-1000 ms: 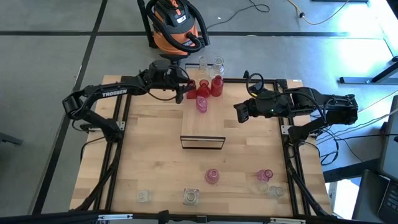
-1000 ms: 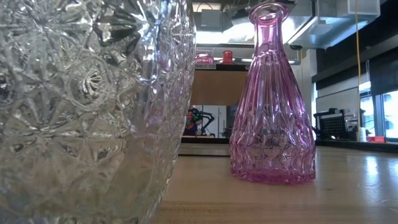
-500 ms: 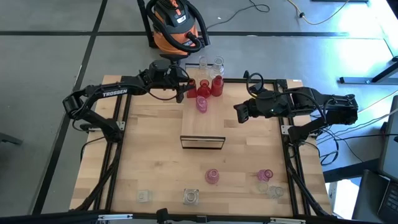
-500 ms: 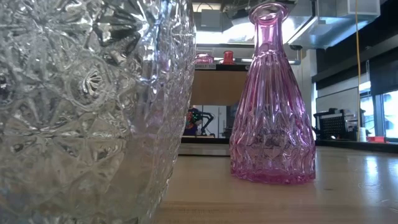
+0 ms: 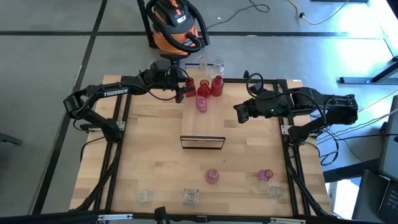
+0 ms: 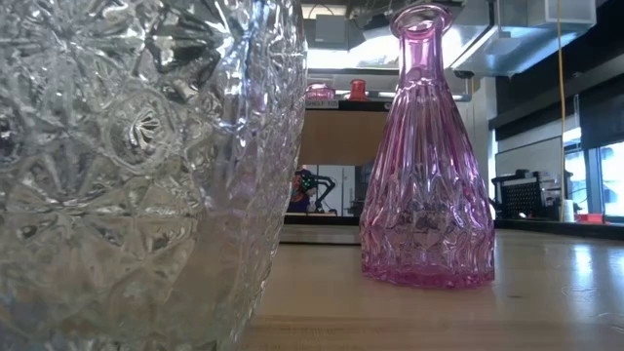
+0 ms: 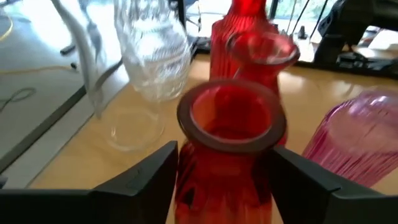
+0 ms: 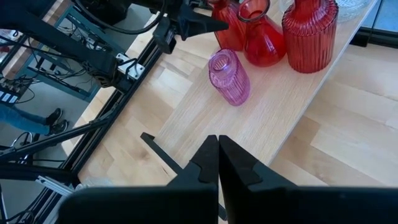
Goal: Sort vases onto shelf
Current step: Put the red vase on the shelf aligned with the other red vase
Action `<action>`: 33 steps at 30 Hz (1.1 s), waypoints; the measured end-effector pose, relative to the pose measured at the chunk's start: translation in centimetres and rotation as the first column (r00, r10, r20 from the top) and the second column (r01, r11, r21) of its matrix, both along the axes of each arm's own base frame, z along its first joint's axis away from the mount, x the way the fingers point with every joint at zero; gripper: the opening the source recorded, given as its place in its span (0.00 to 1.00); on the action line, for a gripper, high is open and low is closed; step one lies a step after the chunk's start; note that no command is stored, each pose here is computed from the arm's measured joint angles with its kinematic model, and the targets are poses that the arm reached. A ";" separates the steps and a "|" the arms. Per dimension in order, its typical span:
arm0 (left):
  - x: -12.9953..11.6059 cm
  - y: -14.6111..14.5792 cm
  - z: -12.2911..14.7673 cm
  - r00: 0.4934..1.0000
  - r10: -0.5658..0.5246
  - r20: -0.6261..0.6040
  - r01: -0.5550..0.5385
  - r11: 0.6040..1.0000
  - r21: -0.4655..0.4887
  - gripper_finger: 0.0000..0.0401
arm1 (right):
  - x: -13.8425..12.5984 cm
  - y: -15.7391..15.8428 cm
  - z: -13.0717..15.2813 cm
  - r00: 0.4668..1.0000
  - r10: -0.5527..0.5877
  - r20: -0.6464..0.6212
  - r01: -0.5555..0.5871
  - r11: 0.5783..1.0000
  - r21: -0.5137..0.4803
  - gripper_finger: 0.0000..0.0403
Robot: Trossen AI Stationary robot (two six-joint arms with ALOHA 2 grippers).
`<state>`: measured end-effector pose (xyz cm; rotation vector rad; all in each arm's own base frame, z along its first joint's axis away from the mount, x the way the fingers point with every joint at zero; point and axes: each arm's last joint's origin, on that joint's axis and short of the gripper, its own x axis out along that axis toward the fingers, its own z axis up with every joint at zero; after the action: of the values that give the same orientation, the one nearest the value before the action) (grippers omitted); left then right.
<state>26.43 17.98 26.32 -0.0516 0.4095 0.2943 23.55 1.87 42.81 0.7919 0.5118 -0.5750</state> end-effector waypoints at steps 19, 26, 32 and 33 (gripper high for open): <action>0.2 -0.2 0.5 0.997 -0.055 0.057 0.055 0.998 0.001 0.61 | 0.0 0.0 0.0 1.000 0.006 -0.001 -0.006 1.000 0.005 0.00; 0.3 0.0 1.0 0.994 -0.042 0.103 0.041 0.999 0.010 0.65 | 0.0 0.0 0.0 1.000 0.009 -0.001 -0.009 1.000 0.007 0.00; 0.3 0.0 1.1 0.993 -0.044 0.109 0.044 0.999 0.008 0.68 | 0.0 0.1 0.0 1.000 0.014 0.000 -0.014 1.000 0.012 0.00; 0.3 0.0 1.2 0.992 -0.042 0.118 0.042 0.999 0.006 0.68 | 0.0 0.1 0.0 1.000 0.014 0.001 -0.014 1.000 0.013 0.00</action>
<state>26.73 18.00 27.50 -0.0562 0.2923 0.2492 23.57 1.93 42.81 0.7996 0.5207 -0.5588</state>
